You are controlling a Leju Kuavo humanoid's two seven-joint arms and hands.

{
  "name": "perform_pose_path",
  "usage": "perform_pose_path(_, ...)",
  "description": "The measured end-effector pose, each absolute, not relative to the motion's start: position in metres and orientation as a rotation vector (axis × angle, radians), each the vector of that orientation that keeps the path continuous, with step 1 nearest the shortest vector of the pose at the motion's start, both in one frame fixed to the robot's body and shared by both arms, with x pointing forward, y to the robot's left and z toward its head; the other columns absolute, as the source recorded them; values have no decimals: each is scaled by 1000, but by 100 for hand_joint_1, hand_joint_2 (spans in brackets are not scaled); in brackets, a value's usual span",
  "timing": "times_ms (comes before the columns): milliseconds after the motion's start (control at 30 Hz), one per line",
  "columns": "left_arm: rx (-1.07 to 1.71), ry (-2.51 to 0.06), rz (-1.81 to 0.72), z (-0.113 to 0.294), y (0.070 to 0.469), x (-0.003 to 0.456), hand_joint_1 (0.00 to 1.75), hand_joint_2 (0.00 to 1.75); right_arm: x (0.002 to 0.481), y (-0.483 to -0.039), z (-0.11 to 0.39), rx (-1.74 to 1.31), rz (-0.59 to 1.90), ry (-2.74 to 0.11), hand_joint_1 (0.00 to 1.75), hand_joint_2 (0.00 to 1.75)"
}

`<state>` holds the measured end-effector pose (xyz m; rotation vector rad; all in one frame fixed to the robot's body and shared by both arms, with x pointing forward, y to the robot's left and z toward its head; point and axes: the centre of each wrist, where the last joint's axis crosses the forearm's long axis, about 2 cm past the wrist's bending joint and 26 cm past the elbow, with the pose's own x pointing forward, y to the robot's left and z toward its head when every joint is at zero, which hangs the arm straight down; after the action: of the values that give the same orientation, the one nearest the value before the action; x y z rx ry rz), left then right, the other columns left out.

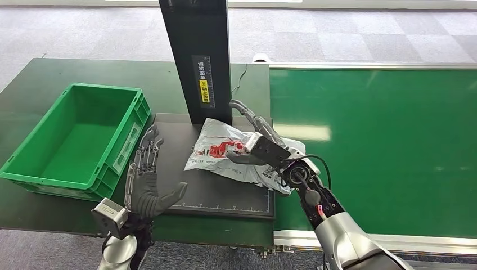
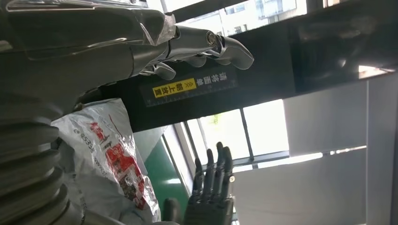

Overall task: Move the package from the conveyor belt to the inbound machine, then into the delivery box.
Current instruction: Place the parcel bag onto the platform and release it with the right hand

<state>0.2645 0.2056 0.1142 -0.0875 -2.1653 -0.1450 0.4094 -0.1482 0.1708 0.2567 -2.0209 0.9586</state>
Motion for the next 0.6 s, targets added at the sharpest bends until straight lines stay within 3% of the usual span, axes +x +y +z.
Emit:
perform_pose_path(333, -41, -2158, -397, 124, 189, 297, 0, 175, 366, -178, 223, 163, 384, -2455, 0, 175)
perform_pose_path(600, 183, -2099, -667, 130, 168, 330, 0, 175, 327, -193, 210, 341, 132, -2457, 0, 175)
